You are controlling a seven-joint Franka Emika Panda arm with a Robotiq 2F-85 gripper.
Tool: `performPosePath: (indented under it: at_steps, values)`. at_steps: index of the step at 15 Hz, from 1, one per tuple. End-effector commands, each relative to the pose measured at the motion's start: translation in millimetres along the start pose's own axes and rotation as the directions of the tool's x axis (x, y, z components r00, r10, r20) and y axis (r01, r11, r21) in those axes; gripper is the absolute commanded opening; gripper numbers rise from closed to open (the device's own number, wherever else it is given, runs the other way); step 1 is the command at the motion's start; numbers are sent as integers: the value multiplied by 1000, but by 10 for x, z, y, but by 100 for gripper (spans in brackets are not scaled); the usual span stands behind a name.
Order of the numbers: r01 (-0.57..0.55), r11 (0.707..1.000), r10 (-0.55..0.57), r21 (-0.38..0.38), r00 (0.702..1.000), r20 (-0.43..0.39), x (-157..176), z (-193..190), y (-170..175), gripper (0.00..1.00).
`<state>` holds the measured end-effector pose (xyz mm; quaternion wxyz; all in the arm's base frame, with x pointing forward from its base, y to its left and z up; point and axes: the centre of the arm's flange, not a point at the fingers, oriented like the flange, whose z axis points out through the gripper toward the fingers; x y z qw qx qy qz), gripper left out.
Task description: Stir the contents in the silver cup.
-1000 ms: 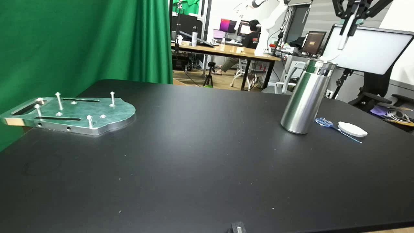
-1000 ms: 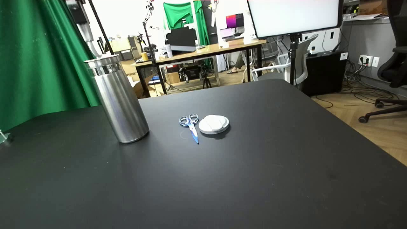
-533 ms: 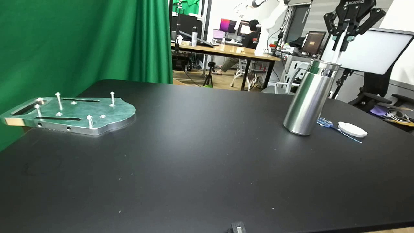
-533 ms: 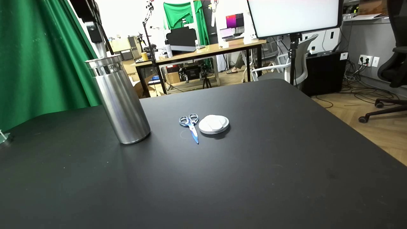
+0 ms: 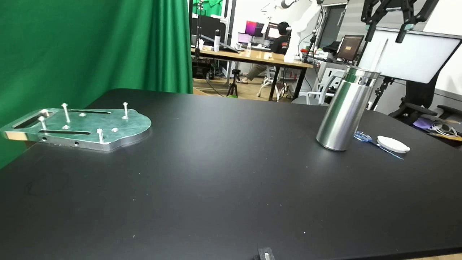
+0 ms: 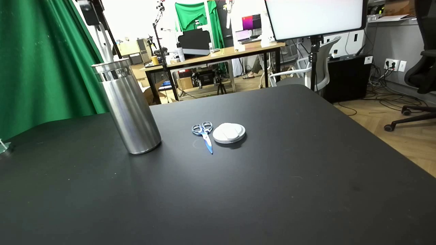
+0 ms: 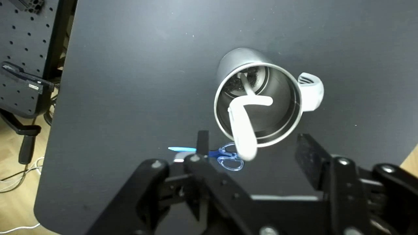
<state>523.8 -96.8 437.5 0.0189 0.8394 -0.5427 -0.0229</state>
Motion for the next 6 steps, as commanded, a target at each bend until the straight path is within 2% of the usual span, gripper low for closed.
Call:
performPosePath:
  at_steps: [1, 3, 4, 6]
  values:
    - [14, 1000, -13, 17, 999, -32, -215, -357, 220, 98]
    - [27, 1000, -26, 13, 998, -59, -323, -457, 356, 100]
    - [23, 1000, -22, 18, 999, -35, -163, -345, 153, 100]
    - [25, 999, -24, 26, 999, -41, -199, -405, 194, 100]
